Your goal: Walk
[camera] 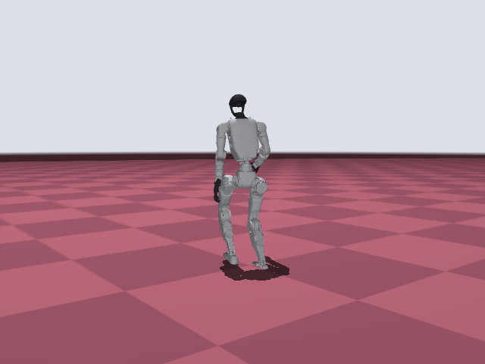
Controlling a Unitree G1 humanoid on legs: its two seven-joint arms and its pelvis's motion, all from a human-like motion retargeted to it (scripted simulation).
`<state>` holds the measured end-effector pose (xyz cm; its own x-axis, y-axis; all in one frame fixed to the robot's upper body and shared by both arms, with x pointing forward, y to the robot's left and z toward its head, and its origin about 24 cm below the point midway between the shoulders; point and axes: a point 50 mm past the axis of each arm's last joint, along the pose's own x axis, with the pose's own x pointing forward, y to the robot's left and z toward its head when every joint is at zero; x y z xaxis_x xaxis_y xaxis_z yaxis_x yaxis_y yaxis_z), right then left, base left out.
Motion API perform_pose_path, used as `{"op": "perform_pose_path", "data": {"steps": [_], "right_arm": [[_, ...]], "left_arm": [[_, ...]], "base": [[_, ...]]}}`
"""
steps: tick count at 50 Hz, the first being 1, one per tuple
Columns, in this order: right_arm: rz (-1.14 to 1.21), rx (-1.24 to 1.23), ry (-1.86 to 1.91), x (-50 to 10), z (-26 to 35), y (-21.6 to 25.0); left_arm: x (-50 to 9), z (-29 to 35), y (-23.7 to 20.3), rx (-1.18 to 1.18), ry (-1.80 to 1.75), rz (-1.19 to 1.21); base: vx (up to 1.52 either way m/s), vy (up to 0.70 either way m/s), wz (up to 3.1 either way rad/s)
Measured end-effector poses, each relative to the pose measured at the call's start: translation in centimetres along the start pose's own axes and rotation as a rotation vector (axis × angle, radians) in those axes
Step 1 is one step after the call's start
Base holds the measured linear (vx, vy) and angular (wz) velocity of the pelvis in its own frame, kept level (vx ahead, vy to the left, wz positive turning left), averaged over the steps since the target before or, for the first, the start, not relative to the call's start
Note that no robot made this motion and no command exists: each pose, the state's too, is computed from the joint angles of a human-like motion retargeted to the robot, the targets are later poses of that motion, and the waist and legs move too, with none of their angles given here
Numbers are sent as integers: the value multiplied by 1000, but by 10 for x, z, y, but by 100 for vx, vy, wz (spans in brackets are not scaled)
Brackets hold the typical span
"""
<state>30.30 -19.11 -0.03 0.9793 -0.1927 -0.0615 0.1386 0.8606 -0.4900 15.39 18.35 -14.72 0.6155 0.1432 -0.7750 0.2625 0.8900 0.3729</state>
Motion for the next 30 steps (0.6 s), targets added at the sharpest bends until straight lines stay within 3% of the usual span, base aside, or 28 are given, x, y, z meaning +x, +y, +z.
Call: {"op": "perform_pose_path", "data": {"steps": [5, 9, 20, 25, 30], "right_arm": [[-38, 13, -60, 12, 20, -5], [13, -21, 57, -5, -12, 6], [305, -204, 587, -121, -138, 36], [301, -247, 763, -164, -169, 22], [250, -238, 836, -180, -179, 13]], "left_arm": [[-10, -27, -14, -17, 79, -57], [-8, -21, -12, -24, 55, -43], [10, 101, 59, -81, -338, 250], [0, 151, 87, -148, -508, 363], [-6, 162, 88, -178, -577, 397]], "base": [[3, 4, -24], [4, 5, -19], [3, 5, -22], [2, 2, -26], [-4, 1, -46]]}}
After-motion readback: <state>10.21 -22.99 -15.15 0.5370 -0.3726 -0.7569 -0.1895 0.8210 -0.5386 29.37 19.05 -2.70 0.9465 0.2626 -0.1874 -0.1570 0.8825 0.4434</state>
